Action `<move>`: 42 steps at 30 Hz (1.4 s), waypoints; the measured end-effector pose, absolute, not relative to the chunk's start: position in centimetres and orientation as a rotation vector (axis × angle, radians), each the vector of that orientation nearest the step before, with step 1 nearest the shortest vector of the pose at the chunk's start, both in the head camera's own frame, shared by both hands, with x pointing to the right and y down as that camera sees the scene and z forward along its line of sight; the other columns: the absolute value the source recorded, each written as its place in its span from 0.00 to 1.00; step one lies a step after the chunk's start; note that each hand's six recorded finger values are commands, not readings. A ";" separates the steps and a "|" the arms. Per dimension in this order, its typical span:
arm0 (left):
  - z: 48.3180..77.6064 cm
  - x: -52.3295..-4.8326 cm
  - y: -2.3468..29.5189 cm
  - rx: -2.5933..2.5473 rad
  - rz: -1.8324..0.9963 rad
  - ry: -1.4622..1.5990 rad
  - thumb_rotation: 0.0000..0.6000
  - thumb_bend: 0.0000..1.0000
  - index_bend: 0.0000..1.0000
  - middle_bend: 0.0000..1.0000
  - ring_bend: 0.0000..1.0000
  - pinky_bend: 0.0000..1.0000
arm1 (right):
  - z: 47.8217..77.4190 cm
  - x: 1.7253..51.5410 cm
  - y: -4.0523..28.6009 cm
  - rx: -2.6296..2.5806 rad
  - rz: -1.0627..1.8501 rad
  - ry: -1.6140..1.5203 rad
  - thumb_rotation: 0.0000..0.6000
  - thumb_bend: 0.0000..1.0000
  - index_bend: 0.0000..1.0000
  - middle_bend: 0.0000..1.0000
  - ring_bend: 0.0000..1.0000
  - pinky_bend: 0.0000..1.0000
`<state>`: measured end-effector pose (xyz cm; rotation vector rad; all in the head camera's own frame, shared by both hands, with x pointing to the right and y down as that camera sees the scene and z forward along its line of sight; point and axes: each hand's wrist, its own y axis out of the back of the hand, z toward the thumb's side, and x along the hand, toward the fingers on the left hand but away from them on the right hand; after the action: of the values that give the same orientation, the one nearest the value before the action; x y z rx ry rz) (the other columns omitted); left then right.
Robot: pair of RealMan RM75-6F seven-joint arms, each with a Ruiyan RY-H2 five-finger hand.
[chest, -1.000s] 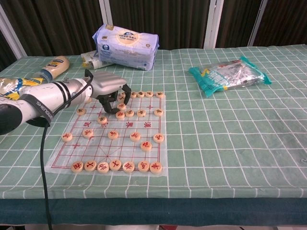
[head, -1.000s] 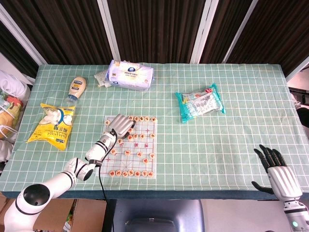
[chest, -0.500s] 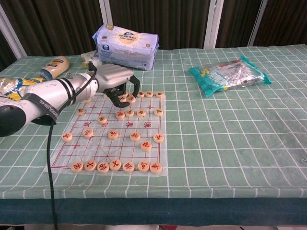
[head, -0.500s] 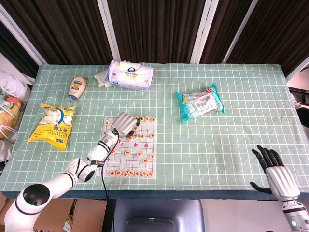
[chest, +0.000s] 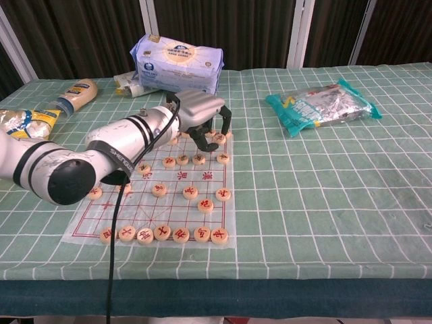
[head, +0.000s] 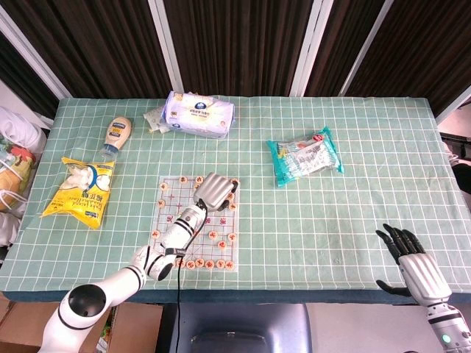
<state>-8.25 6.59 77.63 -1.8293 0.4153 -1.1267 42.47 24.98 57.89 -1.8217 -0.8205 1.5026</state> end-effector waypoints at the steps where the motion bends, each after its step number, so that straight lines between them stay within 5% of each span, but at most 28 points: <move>1: 77.6 -8.0 6.5 -1.827 -1.128 0.420 1.00 0.33 0.60 1.00 1.00 1.00 | 57.9 42.6 24.9 -1.824 1.504 -0.824 1.00 0.29 0.00 0.00 0.00 0.00; 23: 78.7 -6.9 6.4 -1.840 -1.162 0.425 1.00 0.34 0.56 1.00 1.00 1.00 | 58.3 43.0 24.5 -1.814 1.523 -0.823 1.00 0.29 0.00 0.00 0.00 0.00; 42: 78.8 -6.6 7.2 -1.835 -1.161 0.377 1.00 0.35 0.37 1.00 1.00 1.00 | 57.9 43.1 24.5 -1.809 1.512 -0.832 1.00 0.29 0.00 0.00 0.00 0.00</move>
<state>-6.59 7.20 78.76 -1.8345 0.3768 -1.1613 43.07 24.51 57.92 -1.8085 -0.8323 1.5123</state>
